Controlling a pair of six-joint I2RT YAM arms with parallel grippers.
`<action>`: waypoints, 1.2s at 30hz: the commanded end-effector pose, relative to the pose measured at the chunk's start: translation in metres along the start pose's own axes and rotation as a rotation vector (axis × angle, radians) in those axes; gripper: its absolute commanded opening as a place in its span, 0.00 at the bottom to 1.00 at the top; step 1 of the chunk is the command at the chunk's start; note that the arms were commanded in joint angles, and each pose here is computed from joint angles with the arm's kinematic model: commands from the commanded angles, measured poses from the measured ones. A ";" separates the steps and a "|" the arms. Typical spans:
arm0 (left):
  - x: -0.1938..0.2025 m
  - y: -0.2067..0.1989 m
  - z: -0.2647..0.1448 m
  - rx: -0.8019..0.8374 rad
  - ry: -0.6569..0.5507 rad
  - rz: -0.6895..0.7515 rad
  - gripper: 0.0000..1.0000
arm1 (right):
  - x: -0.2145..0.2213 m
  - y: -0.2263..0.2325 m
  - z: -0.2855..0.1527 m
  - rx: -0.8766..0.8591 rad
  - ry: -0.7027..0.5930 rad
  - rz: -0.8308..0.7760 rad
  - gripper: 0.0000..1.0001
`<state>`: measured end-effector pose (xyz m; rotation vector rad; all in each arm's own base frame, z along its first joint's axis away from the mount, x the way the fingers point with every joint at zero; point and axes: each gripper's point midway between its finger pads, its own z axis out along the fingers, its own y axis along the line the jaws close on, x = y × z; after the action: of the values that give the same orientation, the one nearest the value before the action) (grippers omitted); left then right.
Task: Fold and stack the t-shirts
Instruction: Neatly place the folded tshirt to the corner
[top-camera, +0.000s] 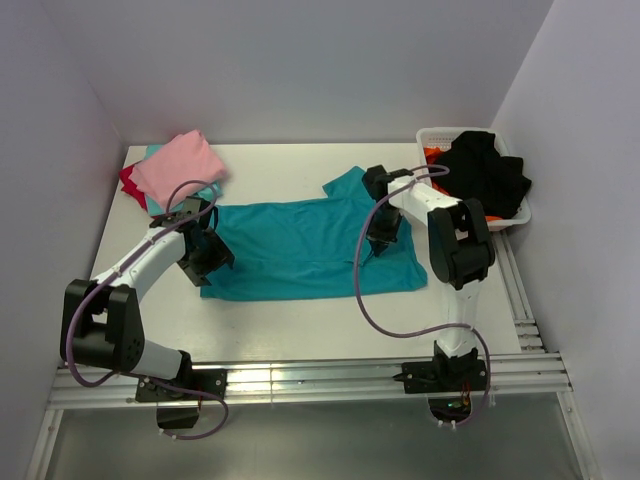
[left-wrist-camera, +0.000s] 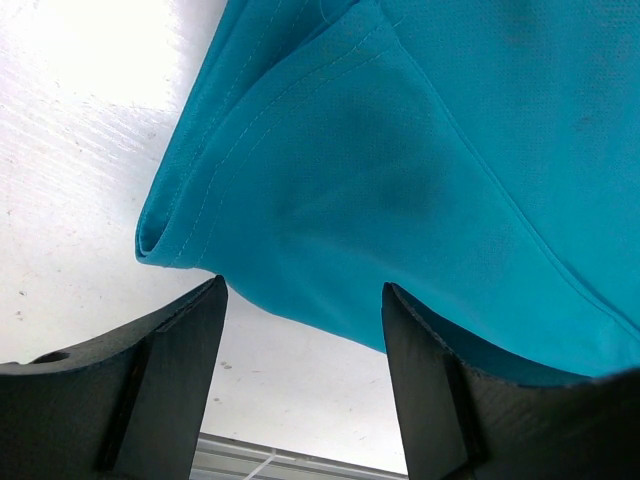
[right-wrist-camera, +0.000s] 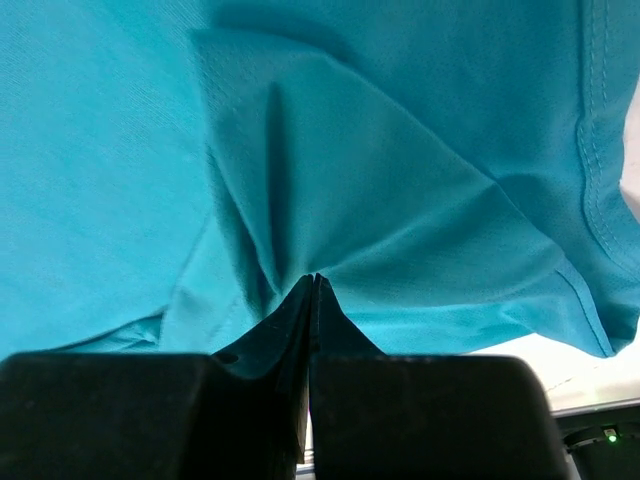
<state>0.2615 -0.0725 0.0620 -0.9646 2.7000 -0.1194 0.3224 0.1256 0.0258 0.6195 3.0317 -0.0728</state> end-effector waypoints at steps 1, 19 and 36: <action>-0.007 -0.006 -0.003 0.023 -0.020 0.015 0.69 | -0.012 0.009 -0.001 0.007 -0.025 0.004 0.00; -0.014 -0.017 0.006 0.010 -0.001 0.024 0.67 | -0.108 0.113 -0.083 -0.301 -0.145 0.032 0.01; -0.017 -0.025 -0.004 0.043 0.005 0.061 0.86 | -0.053 -0.021 -0.109 -0.354 -0.277 0.115 0.97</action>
<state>0.2949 -0.0788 0.0686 -0.8970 2.7156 -0.1232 0.3763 0.0914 0.1363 0.6997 2.6984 0.2793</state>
